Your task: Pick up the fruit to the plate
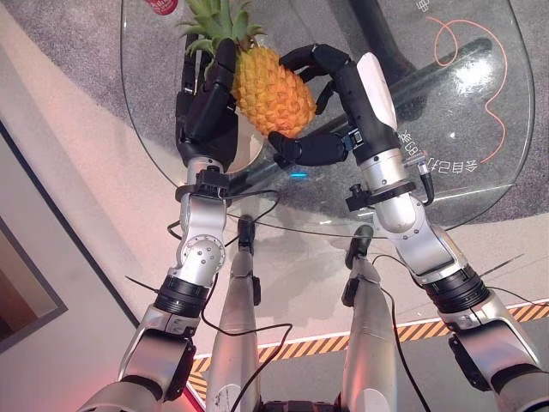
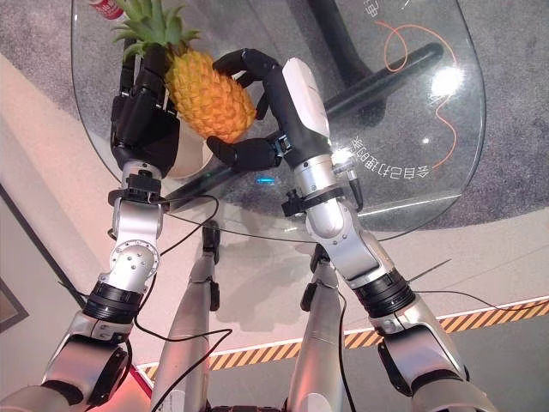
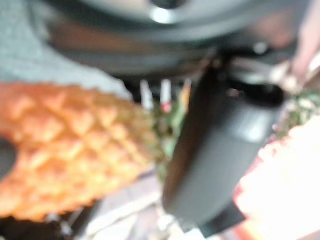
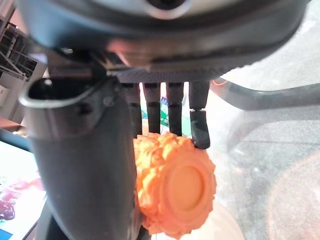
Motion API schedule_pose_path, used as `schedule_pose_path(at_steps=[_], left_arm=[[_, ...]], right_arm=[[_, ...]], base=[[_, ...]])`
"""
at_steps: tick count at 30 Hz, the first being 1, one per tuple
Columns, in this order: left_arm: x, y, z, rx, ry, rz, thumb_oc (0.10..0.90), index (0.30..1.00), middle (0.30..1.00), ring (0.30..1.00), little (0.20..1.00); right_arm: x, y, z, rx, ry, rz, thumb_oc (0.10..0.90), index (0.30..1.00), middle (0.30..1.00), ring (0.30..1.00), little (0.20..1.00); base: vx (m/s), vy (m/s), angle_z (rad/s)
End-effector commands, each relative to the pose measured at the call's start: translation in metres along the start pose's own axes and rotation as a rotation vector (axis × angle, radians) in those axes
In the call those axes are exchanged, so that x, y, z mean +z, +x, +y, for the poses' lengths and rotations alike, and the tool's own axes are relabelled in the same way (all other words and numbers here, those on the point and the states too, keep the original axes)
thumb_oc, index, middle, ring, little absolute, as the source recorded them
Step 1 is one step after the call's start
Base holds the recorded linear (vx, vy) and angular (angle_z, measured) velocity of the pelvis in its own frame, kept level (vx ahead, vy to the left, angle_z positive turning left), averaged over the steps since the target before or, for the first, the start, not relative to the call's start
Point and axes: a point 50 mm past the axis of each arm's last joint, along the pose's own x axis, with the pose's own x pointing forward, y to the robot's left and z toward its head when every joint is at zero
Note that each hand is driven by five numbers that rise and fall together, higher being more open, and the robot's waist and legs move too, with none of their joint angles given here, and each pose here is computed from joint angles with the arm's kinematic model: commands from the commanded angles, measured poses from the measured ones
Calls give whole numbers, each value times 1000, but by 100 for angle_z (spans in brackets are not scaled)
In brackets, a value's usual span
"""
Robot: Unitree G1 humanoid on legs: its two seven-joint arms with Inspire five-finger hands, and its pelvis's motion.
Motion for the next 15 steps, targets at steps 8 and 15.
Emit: schedule_pose_path(at_steps=[8, 15], left_arm=[[5, 15, -73, -373, -55, -29, 800, 900, 900, 900, 900], [2, 16, -72, -379, -5, 5, 800, 900, 900, 900, 900]], right_arm=[[104, 19, -11, 34, 113, -524, 100, 300, 300, 300, 200], [107, 20, -9, 80, 95, -545, 100, 300, 300, 300, 200]], base=[[0, 0, 0], [0, 0, 0]])
